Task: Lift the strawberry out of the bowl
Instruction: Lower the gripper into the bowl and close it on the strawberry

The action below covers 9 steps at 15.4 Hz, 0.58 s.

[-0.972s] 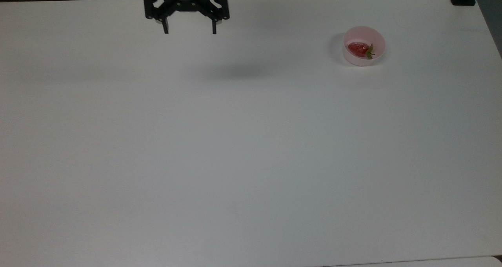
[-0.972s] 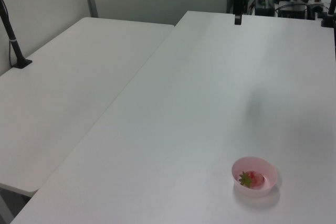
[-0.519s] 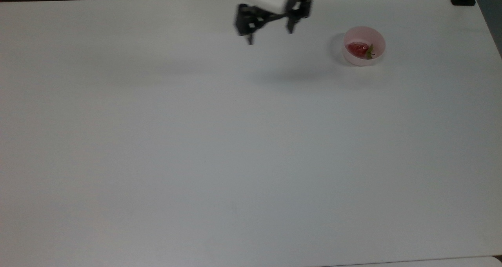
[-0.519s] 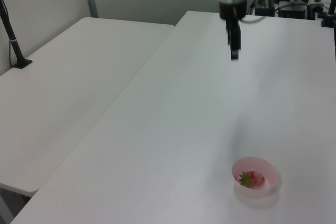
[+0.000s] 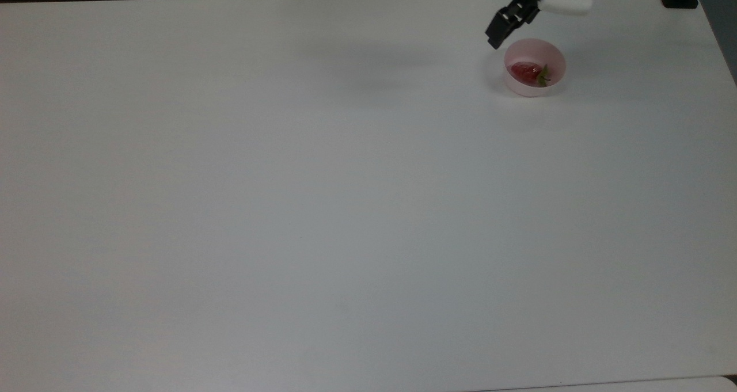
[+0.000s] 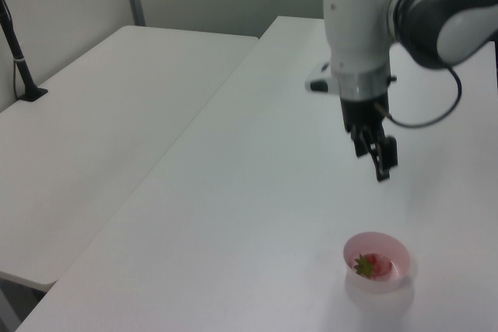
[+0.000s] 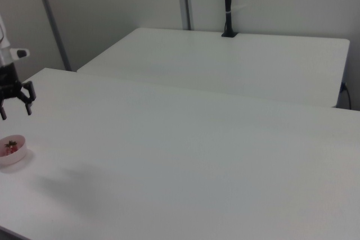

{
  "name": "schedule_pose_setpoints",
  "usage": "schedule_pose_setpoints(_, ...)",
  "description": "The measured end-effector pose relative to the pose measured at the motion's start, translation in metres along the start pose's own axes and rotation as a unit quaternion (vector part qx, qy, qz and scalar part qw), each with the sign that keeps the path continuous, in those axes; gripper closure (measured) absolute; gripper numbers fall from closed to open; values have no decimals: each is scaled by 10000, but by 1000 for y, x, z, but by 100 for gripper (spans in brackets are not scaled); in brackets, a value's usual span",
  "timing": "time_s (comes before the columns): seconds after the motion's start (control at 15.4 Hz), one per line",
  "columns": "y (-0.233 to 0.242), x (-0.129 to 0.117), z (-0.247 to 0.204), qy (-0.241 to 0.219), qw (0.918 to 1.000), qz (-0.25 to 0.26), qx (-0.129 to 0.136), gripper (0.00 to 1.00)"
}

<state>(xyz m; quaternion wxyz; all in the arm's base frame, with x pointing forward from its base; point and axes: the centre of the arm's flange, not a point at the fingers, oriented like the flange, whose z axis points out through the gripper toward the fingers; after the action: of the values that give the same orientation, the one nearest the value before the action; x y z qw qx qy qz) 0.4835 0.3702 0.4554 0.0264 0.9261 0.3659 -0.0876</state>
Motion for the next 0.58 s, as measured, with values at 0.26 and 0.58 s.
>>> schedule_pose_setpoints(0.26,-48,31,55,-49,9992,-393,-56,22)
schedule_pose_setpoints(0.58,-78,50,96,-113,9981,-560,-223,26)
